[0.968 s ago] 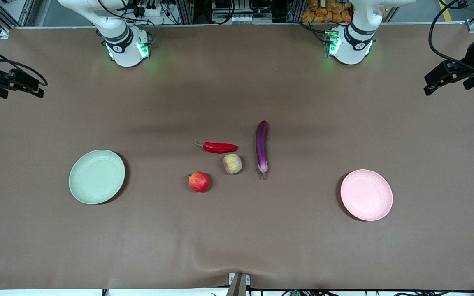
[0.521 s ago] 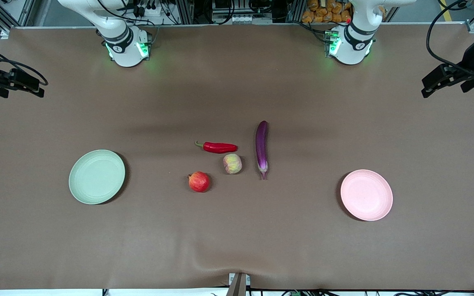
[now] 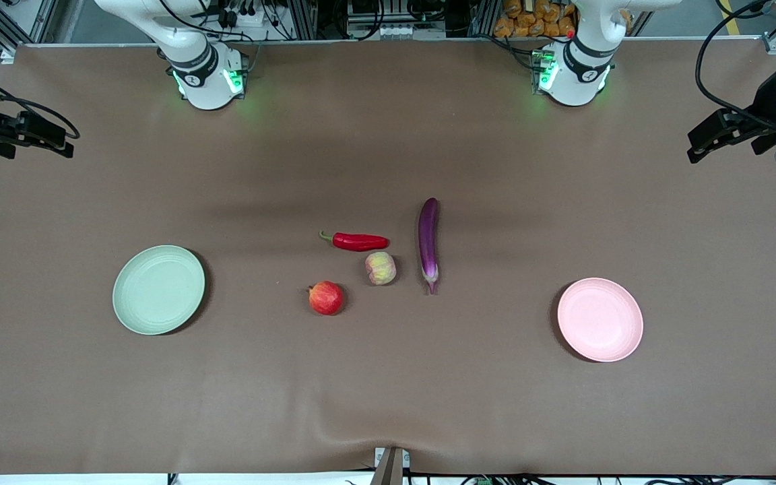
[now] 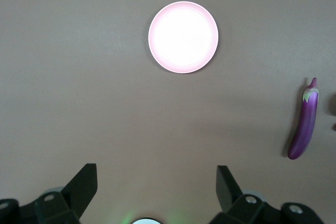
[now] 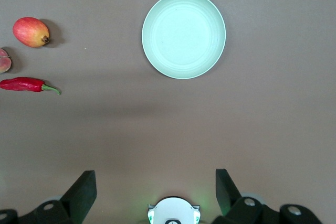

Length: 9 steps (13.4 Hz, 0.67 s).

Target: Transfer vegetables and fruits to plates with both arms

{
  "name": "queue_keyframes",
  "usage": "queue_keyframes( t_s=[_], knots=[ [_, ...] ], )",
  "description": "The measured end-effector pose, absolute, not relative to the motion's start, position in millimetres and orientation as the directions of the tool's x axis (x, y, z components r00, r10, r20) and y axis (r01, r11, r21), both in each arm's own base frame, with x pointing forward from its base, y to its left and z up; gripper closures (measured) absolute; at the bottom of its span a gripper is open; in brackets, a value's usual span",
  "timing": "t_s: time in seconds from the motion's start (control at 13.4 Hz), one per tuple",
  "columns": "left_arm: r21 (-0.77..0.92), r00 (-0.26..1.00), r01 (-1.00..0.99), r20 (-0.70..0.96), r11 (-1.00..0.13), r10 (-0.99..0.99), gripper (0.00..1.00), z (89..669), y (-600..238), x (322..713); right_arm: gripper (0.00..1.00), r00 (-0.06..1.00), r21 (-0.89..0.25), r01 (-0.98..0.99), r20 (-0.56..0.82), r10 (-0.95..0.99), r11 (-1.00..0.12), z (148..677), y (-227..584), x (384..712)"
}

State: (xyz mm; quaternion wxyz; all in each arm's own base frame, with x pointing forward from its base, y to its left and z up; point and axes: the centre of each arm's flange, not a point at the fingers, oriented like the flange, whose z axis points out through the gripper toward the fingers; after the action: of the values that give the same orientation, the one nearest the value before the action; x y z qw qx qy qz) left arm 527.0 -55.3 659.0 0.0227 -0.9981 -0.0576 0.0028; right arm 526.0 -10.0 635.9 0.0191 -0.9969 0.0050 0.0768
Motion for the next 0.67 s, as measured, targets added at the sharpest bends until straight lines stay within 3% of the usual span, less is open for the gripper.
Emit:
queue_keyframes(
  t_s=[0.37,0.67],
  knots=[
    [-0.052,0.995,0.091,-0.032,-0.995,0.092,0.0,643,-68,535,0.0,0.988,-0.037,-0.004,-0.153,0.002,-0.999,636,-5,526],
    [-0.062,0.995,0.064,-0.076,-0.996,0.069,0.0,567,-137,566,0.0,0.988,-0.038,0.0,-0.157,0.006,-0.999,634,-3,527]
  ],
)
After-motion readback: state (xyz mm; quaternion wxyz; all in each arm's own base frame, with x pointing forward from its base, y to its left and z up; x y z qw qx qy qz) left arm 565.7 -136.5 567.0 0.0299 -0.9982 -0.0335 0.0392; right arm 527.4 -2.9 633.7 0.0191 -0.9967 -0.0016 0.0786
